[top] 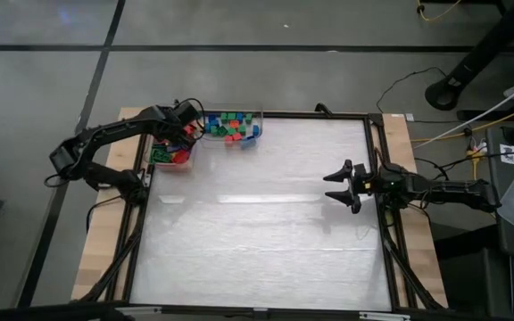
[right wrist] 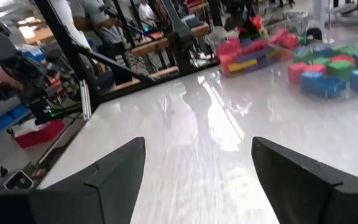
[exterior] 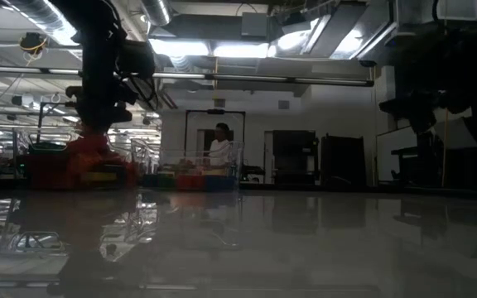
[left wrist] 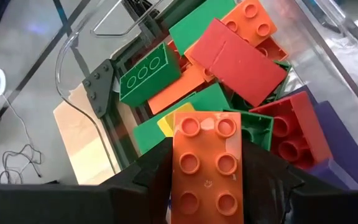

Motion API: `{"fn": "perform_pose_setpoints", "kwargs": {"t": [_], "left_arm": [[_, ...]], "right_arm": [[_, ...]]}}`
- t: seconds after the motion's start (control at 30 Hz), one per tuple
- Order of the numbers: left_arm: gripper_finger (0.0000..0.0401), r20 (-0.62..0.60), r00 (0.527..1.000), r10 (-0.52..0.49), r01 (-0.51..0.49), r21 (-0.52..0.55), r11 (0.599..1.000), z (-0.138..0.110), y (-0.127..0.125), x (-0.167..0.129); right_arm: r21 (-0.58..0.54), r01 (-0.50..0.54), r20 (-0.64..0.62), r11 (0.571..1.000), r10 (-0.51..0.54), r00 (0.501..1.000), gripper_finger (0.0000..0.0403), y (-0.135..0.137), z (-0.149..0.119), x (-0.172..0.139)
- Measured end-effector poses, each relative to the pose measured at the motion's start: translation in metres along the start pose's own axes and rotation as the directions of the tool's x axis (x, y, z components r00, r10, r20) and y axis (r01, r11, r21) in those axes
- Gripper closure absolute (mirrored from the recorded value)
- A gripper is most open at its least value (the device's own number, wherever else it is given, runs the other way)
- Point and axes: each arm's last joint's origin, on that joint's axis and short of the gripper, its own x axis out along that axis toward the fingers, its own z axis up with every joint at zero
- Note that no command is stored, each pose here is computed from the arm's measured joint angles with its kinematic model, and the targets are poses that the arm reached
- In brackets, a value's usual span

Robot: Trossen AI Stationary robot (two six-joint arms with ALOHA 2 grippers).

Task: Sort blocks by size
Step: Put the large orange game piece into the left transparent bin

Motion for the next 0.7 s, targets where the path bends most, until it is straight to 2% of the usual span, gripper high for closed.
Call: {"fn": "perform_pose_setpoints", "kwargs": {"t": [0.2, 0.33, 0.7], "left_arm": [[0.0248, -0.001, 1.000, 0.000, 0.000, 0.001, 1.000, -0.0001, 0.0001, 0.0000], [0.0248, -0.001, 1.000, 0.000, 0.000, -0.008, 1.000, -0.0001, 0.0002, 0.0001], [0.0248, -0.001, 1.000, 0.000, 0.000, 0.001, 1.000, -0.0001, 0.0002, 0.0001]], "right_arm": [[-0.043, 0.020, 0.030, 0.999, -0.019, 0.999, 0.0109, -0.0001, 0.0024, 0.0000], [-0.078, -0.006, 0.080, 0.997, 0.012, 0.997, 0.0109, 0.0020, 0.0074, -0.0011], [-0.108, 0.013, 0.040, 0.994, -0.009, 0.999, 0.0109, 0.0005, 0.0032, -0.0010]]}}
